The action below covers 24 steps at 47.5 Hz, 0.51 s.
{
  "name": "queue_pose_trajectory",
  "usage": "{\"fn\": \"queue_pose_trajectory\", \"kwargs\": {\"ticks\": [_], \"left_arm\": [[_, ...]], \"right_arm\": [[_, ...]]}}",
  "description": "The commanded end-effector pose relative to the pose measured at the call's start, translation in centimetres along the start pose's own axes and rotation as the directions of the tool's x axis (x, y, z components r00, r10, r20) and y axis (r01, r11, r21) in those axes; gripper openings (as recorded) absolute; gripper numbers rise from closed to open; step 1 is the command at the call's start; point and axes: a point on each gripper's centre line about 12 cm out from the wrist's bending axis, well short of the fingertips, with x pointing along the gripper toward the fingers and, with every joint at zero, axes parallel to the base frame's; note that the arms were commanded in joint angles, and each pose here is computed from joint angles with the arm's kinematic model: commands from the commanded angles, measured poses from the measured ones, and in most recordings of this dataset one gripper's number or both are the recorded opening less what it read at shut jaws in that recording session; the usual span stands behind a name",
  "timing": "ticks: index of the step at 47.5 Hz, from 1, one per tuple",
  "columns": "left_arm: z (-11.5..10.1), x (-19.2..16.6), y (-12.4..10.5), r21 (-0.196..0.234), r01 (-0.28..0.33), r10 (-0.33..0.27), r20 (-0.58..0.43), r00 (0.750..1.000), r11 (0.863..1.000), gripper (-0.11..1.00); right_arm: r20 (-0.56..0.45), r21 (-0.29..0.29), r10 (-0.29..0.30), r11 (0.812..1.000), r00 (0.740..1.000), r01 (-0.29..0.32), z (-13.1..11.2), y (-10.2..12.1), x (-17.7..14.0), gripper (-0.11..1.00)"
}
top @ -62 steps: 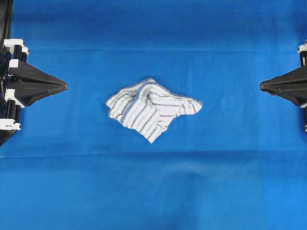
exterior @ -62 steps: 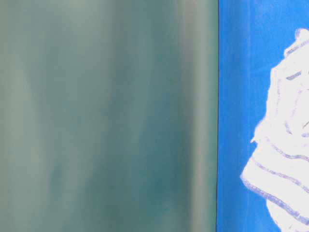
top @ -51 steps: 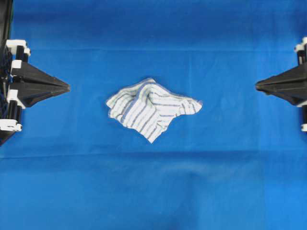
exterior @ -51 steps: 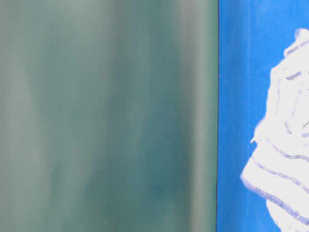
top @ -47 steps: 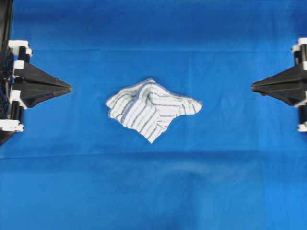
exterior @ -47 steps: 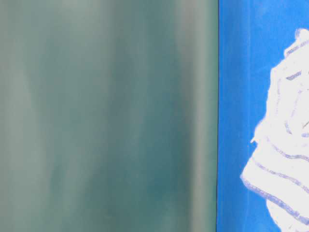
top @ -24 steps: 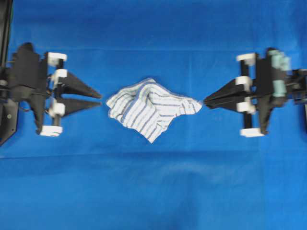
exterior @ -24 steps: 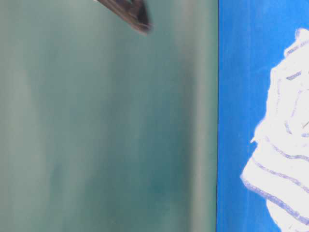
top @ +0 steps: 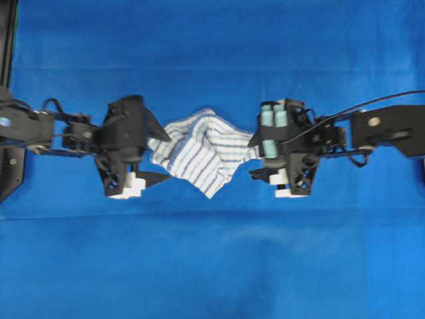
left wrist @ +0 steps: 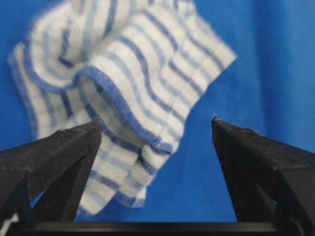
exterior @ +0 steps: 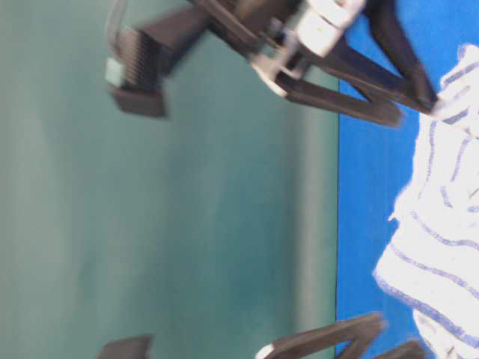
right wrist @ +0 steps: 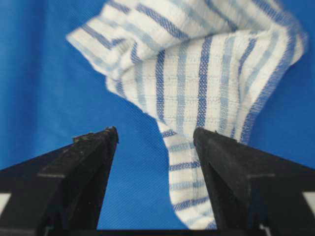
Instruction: Lift the towel with both arms.
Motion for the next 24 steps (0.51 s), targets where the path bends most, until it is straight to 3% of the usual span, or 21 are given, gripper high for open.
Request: {"fn": "queue_pose_trajectory", "kwargs": {"ticks": [1, 16, 24], "left_arm": [[0.4, 1.4, -0.1, 0.004, 0.001, -0.001, -0.003, 1.0, 1.0, 0.89], [-1.9, 4.4, 0.1, 0.003, -0.004, 0.005, -0.099, 0.995, 1.0, 0.89], [-2.2, 4.5, 0.5, -0.004, -0.012, 0.012, -0.112, 0.994, 1.0, 0.83]], "right_arm": [[0.017, 0.001, -0.009, 1.0, 1.0, 0.009, 0.8, -0.5, 0.8, 0.66], [-0.028, -0.001, -0.013, 1.0, 1.0, 0.013, -0.4, -0.8, 3.4, 0.66], [-0.017, 0.003, -0.015, 1.0, 1.0, 0.015, -0.3, -0.9, 3.5, 0.64]]}}
